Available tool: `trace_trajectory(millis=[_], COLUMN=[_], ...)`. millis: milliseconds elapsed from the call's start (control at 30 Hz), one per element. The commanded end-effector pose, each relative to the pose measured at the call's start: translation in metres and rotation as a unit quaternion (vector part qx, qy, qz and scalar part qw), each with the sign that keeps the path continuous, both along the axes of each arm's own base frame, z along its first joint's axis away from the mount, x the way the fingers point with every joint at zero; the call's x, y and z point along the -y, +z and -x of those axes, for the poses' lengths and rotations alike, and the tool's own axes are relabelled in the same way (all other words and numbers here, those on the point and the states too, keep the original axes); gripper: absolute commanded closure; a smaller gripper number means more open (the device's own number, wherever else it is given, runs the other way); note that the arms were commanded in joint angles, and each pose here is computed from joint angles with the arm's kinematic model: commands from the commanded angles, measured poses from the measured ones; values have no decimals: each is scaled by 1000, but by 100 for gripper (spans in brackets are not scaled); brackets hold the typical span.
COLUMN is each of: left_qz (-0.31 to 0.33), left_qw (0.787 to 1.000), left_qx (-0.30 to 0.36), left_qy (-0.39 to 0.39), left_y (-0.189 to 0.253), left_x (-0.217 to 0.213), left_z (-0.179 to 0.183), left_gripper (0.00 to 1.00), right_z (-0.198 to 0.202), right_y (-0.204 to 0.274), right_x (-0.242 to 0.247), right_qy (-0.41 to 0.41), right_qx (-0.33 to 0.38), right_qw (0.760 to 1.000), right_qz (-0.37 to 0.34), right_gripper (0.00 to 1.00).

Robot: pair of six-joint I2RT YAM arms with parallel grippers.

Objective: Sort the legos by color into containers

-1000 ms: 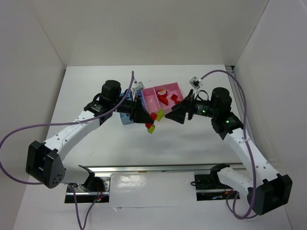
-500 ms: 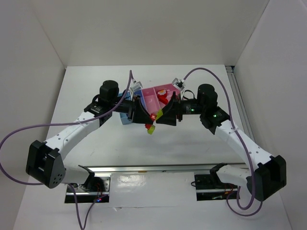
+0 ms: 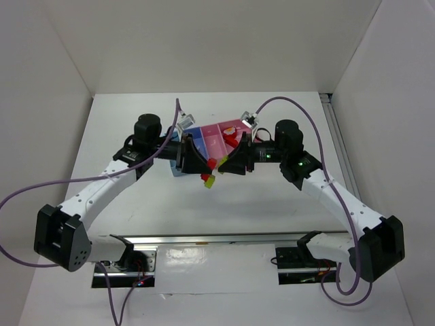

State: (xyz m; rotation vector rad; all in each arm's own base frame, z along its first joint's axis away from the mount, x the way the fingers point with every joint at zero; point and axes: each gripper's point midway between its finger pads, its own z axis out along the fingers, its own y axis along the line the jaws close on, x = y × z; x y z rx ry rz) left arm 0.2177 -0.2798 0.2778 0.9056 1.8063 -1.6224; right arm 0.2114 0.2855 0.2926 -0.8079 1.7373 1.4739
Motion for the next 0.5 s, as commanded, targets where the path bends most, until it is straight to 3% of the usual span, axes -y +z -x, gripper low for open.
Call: trace_trajectory(millis=[0, 200, 333, 367, 467], left_qz=[15, -23, -60, -72, -105], left_qw=[998, 985, 960, 943, 900], left_qx=[43, 17, -16, -31, -73], left_qy=[53, 171, 274, 323, 417], left_y=[20, 6, -5, -7, -15], left_x=[-20, -49, -69, -77, -100], left_z=[-16, -43, -70, -83, -96], left_gripper=[100, 100, 100, 100, 100], right_z=[-3, -30, -80, -105, -140], right_y=[18, 2, -22, -15, -32], right_x=[4, 7, 4, 9, 6], right_qy=[-12, -78, -205, -273, -345], right_qx=[37, 4, -31, -13, -11], right_qw=[999, 997, 975, 957, 929], right_qz=[-4, 16, 83, 98, 136], right_gripper=[80, 80, 77, 77, 77])
